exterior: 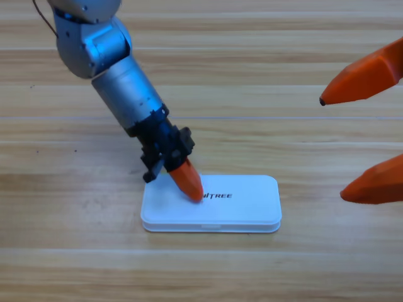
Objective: Clean up eraser and pencils
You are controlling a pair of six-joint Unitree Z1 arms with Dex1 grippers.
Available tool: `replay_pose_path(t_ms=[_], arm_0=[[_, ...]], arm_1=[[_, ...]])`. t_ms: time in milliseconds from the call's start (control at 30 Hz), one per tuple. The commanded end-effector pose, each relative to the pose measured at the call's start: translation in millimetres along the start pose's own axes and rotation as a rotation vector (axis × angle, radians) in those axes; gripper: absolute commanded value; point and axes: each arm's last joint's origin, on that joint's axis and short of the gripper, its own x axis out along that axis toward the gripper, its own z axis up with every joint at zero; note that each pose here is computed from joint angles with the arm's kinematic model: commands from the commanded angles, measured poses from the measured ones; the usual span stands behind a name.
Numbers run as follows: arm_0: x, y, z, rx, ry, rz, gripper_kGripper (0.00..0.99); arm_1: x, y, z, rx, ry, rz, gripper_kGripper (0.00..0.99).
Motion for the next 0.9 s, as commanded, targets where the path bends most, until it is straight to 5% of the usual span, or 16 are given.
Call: replay_pose_path(t_ms=[33, 67, 133, 167, 367, 900], arm_0=[[-80.2, -62.7, 47.1, 0.075, -0.037, 0.117, 0.0], [-95.9, -80.9, 59.1, 0.104, -0.05, 0.131, 0.132], [-116.7, -117.6, 75.2, 0.125, -0.07, 0.165, 0.805], [-120.8, -135.5, 82.8, 0.123, -0.077, 0.174, 0.973], [-111.0, -191.4, 82.9, 0.115, -0.046, 0.143, 0.99], [-103.7, -177.9, 75.7, 0.09, -0.025, 0.138, 0.99]], arm_1=[[6.1, -7.3, -5.8, 0.028, 0.0, -0.001, 0.976], [6.1, -7.3, -5.8, 0.028, 0.0, -0.001, 0.976], [6.1, -7.3, -5.8, 0.028, 0.0, -0.001, 0.976], [6.2, -7.0, -5.7, 0.027, 0.0, 0.0, 0.976], [6.6, -7.7, -5.7, 0.028, 0.0, -0.001, 0.976], [7.1, -8.0, -5.6, 0.031, 0.0, -0.001, 0.976]])
